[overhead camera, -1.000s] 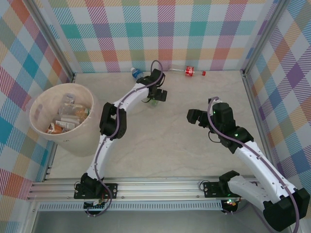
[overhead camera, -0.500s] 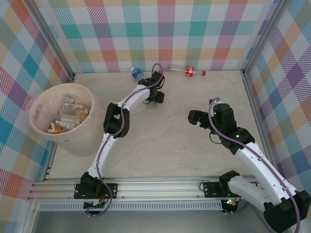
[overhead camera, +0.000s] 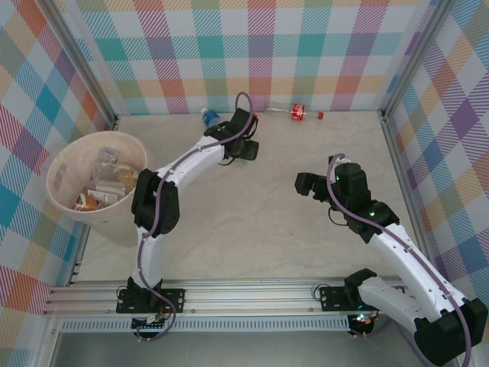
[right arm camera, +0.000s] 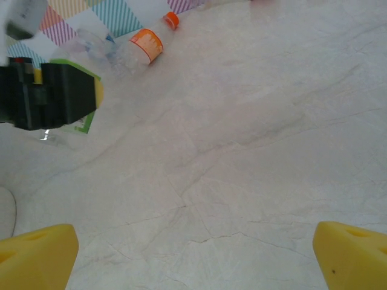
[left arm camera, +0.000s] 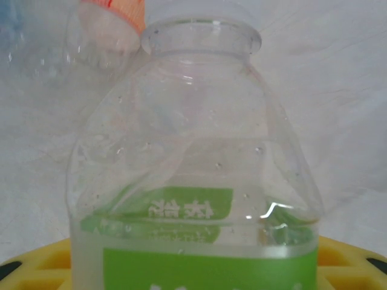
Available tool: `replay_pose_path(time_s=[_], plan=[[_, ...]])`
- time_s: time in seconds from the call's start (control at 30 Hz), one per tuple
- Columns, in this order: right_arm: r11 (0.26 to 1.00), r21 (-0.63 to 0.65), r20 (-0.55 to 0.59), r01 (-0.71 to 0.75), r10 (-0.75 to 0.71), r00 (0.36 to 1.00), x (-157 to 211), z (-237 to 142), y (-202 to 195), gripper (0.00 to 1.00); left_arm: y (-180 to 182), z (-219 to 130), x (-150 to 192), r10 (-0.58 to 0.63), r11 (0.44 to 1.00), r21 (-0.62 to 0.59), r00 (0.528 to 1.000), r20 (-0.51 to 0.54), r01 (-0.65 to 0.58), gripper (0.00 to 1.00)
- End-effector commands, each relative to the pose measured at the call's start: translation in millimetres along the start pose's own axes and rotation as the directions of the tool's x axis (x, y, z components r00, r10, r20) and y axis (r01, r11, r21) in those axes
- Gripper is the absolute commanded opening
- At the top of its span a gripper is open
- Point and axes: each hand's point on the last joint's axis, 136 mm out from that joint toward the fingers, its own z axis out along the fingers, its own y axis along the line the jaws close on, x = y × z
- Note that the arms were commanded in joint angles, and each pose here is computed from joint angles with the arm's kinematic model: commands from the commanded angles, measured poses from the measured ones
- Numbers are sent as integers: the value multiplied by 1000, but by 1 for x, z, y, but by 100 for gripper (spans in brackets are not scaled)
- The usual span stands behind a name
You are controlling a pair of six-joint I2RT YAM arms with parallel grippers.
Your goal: Put the plastic bottles in the bin
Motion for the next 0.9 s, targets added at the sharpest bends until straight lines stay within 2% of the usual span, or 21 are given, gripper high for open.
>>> replay_pose_path(time_s=[0.0,0.13,0.23,0.47,0.87], plan=[[997,-74,43,20,-16,999,-6,-2,11,100,-4,-30,-12,-31,999,27,997,68,29,54],[956,-271,85,114,-94,992,-8,-13,45,100,-6,-66,-17,-94,993,83,988,120,84,53],[916,-363,87,168,-146,985,-6,-19,64,100,-4,-92,-21,-139,986,119,976,168,120,52],[848,-492,66,199,-191,979,-1,-20,91,100,7,-150,-23,-191,976,151,951,242,157,51],[767,-588,86,254,-253,964,6,-23,130,100,44,-242,-28,-225,973,128,901,370,191,51]])
